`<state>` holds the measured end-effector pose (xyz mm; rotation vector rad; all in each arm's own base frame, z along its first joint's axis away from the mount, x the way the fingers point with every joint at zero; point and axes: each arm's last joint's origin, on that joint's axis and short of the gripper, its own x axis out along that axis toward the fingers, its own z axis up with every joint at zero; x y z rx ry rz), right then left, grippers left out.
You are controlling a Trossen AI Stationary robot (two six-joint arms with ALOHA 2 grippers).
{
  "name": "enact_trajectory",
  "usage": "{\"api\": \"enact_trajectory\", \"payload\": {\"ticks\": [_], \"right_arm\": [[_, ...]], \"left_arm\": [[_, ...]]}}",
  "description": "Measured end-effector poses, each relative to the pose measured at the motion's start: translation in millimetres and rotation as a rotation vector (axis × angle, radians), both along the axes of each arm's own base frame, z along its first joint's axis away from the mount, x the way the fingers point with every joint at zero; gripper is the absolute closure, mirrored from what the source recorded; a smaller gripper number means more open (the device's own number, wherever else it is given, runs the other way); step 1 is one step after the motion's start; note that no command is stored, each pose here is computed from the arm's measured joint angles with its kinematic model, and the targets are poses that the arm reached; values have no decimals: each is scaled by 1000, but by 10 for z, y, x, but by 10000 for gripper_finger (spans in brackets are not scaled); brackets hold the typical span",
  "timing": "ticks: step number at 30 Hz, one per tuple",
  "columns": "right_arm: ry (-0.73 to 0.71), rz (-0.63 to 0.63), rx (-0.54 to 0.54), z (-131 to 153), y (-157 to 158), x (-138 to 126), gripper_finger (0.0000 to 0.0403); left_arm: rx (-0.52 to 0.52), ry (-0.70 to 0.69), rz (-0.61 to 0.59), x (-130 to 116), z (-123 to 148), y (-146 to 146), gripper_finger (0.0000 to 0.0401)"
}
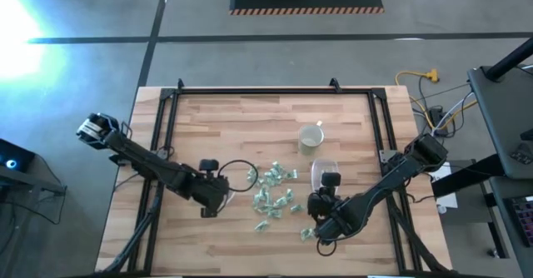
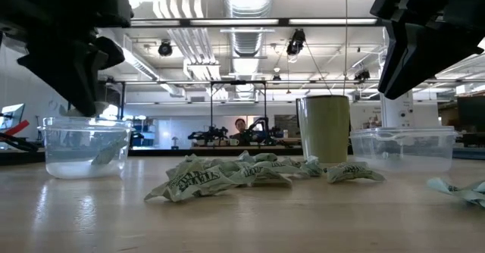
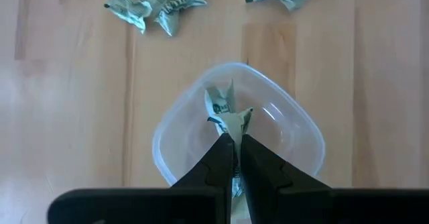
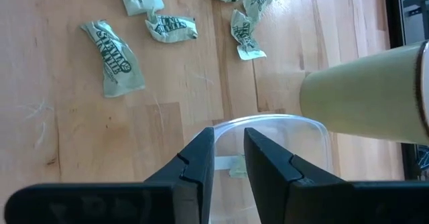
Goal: Pick and place Stevia / Truvia into bins
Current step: Put the stevia packet into the left transparent container, then put the stevia packet into the right transparent container
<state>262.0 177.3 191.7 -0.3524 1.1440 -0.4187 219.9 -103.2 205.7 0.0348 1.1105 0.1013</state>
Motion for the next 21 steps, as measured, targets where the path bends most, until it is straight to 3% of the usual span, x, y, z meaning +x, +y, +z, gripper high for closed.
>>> {"api": "enact_trajectory", "payload": {"ticks": [12,21], "right_arm": [[-4,-2,4,-1,2,3,330],[-28,-1,23,-2,20,25,330]], "left_arm": [[48,-24,22,20,-11,9,389],[42,-28,35,23,-16,7,321]]}}
